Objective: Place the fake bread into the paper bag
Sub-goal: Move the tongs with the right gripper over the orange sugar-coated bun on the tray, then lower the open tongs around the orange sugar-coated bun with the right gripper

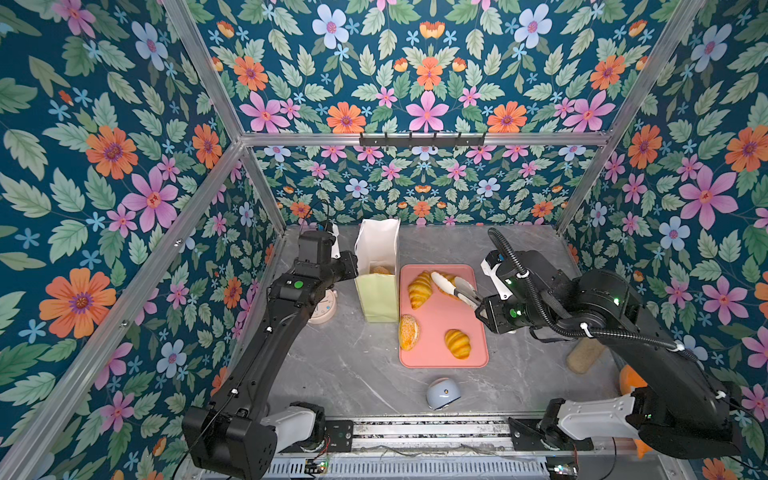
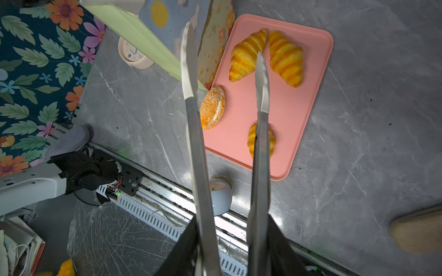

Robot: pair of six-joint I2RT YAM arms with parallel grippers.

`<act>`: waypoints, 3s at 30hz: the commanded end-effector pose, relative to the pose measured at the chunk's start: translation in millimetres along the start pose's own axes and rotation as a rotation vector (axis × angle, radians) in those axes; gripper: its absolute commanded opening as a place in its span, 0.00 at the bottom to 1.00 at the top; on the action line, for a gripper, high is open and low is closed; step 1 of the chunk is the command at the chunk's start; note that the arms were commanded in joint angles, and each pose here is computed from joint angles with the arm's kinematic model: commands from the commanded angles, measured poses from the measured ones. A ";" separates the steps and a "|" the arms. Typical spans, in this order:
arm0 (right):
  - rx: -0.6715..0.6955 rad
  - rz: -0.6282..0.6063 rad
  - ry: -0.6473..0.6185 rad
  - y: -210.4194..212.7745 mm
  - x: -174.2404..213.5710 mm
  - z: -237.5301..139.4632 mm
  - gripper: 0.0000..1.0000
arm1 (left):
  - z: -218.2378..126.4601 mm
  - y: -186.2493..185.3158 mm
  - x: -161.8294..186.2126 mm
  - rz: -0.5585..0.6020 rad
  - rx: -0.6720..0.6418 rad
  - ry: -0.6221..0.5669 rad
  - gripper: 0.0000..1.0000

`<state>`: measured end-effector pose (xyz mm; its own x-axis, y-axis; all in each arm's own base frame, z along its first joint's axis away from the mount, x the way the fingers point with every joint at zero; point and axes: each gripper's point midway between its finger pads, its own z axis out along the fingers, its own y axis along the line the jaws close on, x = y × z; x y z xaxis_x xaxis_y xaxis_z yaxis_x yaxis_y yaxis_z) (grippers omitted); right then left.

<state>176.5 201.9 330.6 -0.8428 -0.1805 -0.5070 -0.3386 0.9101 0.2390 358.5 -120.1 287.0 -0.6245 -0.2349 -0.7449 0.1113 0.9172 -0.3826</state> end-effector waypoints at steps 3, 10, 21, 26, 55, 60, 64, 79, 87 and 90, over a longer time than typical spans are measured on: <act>-0.083 0.074 0.041 13.5 6.8 23.3 0.41 | -1.7 -0.1 -2.4 0.001 -0.001 -0.013 0.30; -0.129 0.113 0.145 23.6 29.2 63.2 0.40 | -2.5 1.7 -0.8 0.001 -0.006 -0.014 0.29; -0.144 0.155 0.258 32.6 49.8 112.4 0.41 | -1.4 2.1 0.5 0.001 -0.005 -0.012 0.30; -0.153 0.156 0.278 35.3 53.8 123.3 0.41 | -1.3 2.8 1.1 0.002 -0.007 -0.011 0.30; -0.103 0.116 0.374 44.8 68.8 159.4 0.44 | -1.2 1.4 0.6 0.005 -0.003 -0.008 0.30; -0.096 0.107 0.383 45.6 69.1 163.6 0.43 | -2.0 1.8 0.7 0.007 -0.006 -0.008 0.30; -0.096 0.104 0.385 46.9 68.0 164.7 0.43 | -1.6 2.2 0.8 0.006 -0.006 -0.007 0.30; -0.083 0.094 0.386 47.0 67.0 170.9 0.41 | -0.9 3.0 3.0 0.006 -0.008 -0.002 0.30; -0.068 0.086 0.385 46.6 64.8 175.0 0.41 | -1.1 3.0 2.9 0.006 -0.007 -0.003 0.30; -0.057 0.084 0.379 45.5 62.9 176.1 0.41 | -0.6 3.1 3.9 0.006 -0.008 -0.001 0.30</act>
<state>176.6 295.9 161.3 -0.9626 -0.2431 -0.1196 -0.2693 0.9072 0.3232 355.7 -119.3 281.8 -0.6317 -0.2329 -0.7394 0.1080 0.9181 -0.3813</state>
